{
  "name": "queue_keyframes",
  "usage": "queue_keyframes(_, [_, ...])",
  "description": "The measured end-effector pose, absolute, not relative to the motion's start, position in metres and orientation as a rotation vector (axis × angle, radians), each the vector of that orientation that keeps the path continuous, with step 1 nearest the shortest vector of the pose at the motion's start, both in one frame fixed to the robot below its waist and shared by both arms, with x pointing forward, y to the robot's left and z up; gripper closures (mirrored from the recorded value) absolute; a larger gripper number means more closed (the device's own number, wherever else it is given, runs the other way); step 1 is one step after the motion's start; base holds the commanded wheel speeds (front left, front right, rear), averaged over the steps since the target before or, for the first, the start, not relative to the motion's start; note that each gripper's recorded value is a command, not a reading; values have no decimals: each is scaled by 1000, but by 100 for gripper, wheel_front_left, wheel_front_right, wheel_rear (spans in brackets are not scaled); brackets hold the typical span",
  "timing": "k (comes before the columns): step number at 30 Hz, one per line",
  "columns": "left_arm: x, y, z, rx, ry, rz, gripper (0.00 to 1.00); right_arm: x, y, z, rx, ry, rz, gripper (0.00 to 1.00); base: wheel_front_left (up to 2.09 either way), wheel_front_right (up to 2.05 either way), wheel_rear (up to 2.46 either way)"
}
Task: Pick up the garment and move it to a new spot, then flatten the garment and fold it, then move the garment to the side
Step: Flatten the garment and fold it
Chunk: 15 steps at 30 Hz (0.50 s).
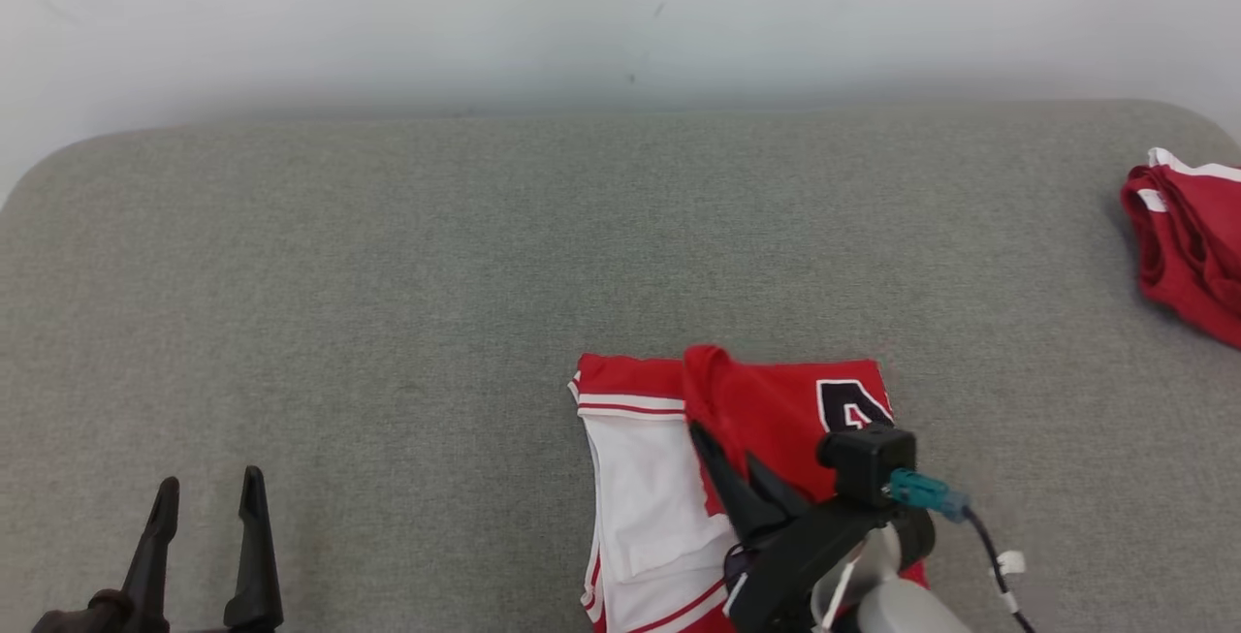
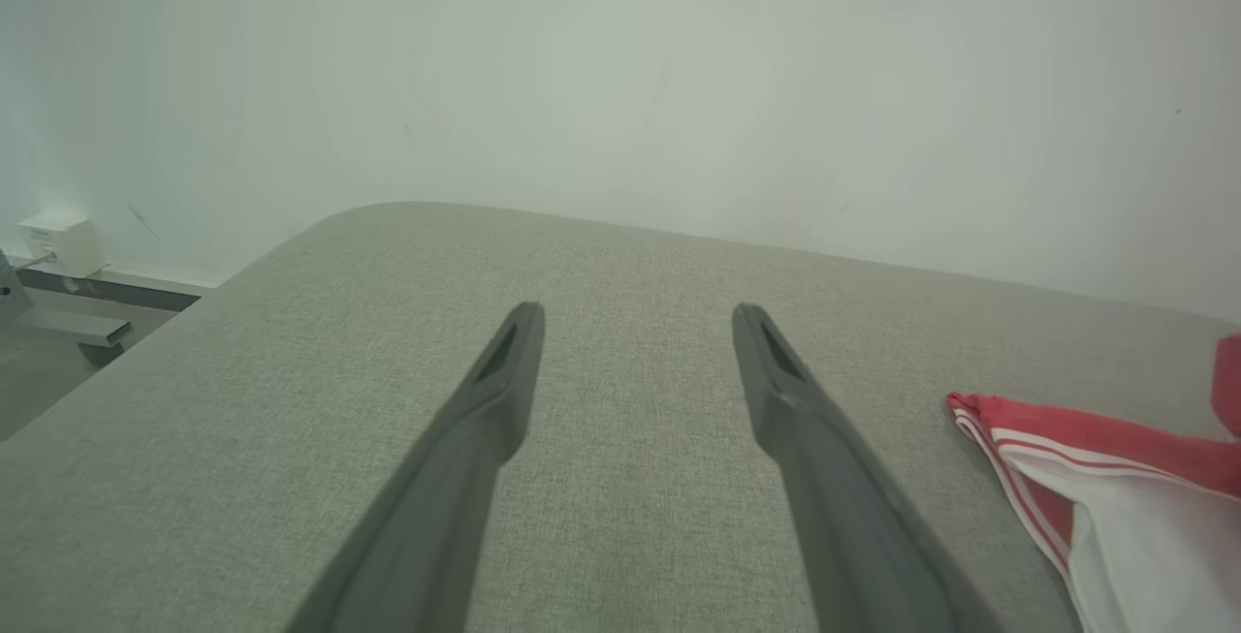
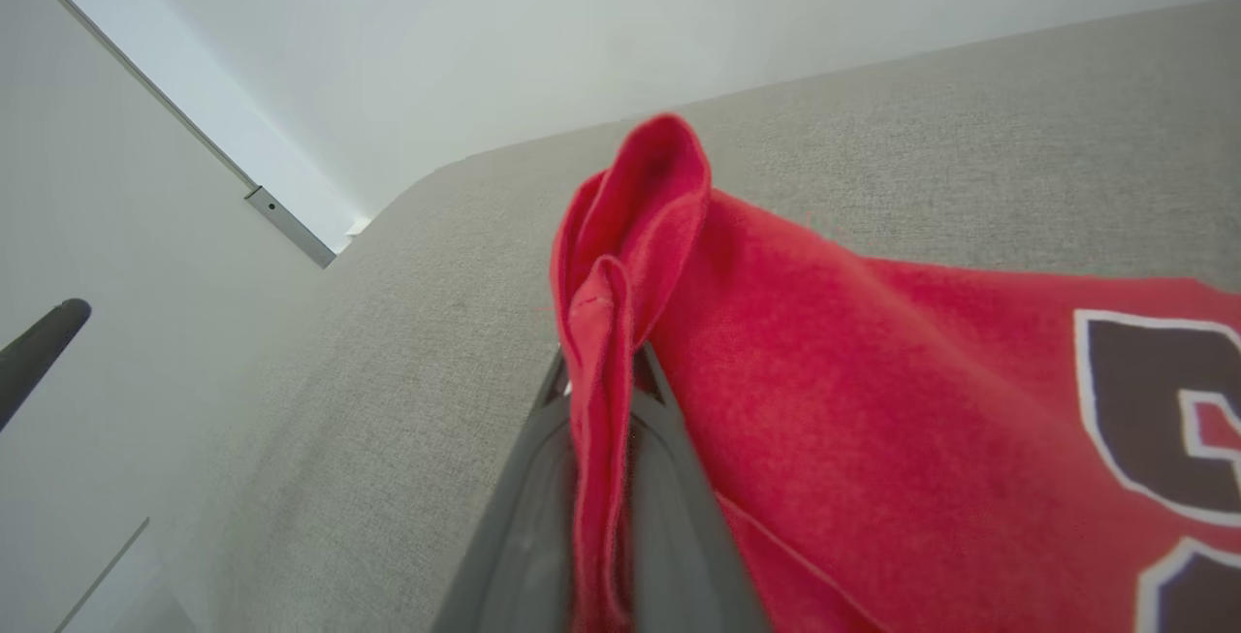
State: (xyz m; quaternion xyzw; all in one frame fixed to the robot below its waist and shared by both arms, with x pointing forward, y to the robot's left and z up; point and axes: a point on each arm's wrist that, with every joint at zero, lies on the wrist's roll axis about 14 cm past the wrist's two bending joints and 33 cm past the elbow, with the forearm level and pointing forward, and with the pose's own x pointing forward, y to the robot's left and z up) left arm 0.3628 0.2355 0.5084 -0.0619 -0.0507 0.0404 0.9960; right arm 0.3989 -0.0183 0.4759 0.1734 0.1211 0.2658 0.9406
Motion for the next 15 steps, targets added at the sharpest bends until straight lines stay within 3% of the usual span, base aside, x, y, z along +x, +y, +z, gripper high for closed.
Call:
queue_keyframes(13, [359,242,508,-128,-100,108,0,391,41,464,441,284,678,100,0,0,0])
queue_keyframes(15, [359,244,507,-130,-99,111,0,392,42,459,435,293,677,0,0,0,0])
